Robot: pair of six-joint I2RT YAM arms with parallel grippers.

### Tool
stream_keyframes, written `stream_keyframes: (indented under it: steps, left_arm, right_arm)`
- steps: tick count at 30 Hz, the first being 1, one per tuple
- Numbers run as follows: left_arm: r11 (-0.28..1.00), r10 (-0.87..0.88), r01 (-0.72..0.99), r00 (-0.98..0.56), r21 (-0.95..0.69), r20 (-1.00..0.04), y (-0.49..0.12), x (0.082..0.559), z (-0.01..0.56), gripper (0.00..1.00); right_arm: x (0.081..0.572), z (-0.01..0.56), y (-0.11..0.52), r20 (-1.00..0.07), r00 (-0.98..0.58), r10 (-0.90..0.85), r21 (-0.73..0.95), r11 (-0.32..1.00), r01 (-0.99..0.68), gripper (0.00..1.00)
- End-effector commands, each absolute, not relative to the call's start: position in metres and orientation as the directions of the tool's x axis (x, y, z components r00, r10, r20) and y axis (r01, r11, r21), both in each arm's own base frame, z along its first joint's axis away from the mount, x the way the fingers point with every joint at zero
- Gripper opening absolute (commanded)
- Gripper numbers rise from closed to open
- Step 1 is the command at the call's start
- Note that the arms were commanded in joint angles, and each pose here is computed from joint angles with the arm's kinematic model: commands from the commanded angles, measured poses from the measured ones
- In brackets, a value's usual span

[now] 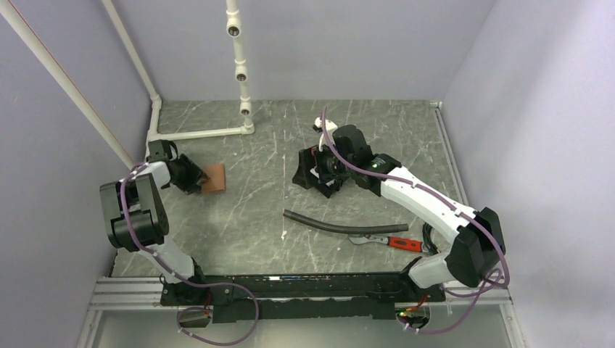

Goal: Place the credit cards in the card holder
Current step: Open the card holder at the center of the board.

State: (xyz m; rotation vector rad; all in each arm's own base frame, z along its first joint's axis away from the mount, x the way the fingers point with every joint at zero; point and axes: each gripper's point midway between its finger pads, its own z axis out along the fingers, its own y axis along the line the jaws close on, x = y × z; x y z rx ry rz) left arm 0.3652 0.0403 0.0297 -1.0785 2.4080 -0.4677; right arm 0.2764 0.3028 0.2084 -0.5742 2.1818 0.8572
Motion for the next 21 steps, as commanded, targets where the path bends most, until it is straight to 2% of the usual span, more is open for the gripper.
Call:
stream_keyframes:
  steps: [1,4,6,7,8,16,21]
  left_arm:
    - [0.656,-0.743,-0.619,-0.628,-0.431,-0.230,0.018,0.342,0.016,0.45]
    - [0.664,-0.733,-0.619,-0.650,-0.419,-0.200,0.008,0.324,0.013,0.20]
    - [0.661,-0.732,-0.616,-0.656,-0.428,-0.186,0.001,0.311,0.013,0.11]
    - [0.659,-0.729,-0.609,-0.661,-0.442,-0.176,-0.004,0.305,0.014,0.02]
    - [0.658,-0.722,-0.598,-0.673,-0.457,-0.161,-0.010,0.299,0.015,0.00]
    - [0.664,-0.575,-0.372,-0.808,-0.648,-0.126,-0.085,0.260,0.053,0.00]
    - [0.597,-0.551,-0.319,-0.830,-0.736,-0.088,-0.118,0.231,0.076,0.00]
  right_arm:
    - [0.278,0.211,0.312,-0.761,-0.637,-0.124,0.424,0.648,-0.632,1.00]
    - [0.274,0.201,0.318,-0.743,-0.655,-0.139,0.445,0.629,-0.638,1.00]
    - [0.270,0.191,0.325,-0.729,-0.668,-0.154,0.462,0.610,-0.644,1.00]
    - [0.267,0.182,0.330,-0.715,-0.678,-0.169,0.470,0.602,-0.646,1.00]
    - [0.265,0.176,0.336,-0.707,-0.683,-0.181,0.475,0.594,-0.649,1.00]
    - [0.227,0.139,0.404,-0.618,-0.731,-0.291,0.570,0.474,-0.671,1.00]
    - [0.232,0.118,0.414,-0.528,-0.818,-0.226,0.636,0.534,-0.558,0.97]
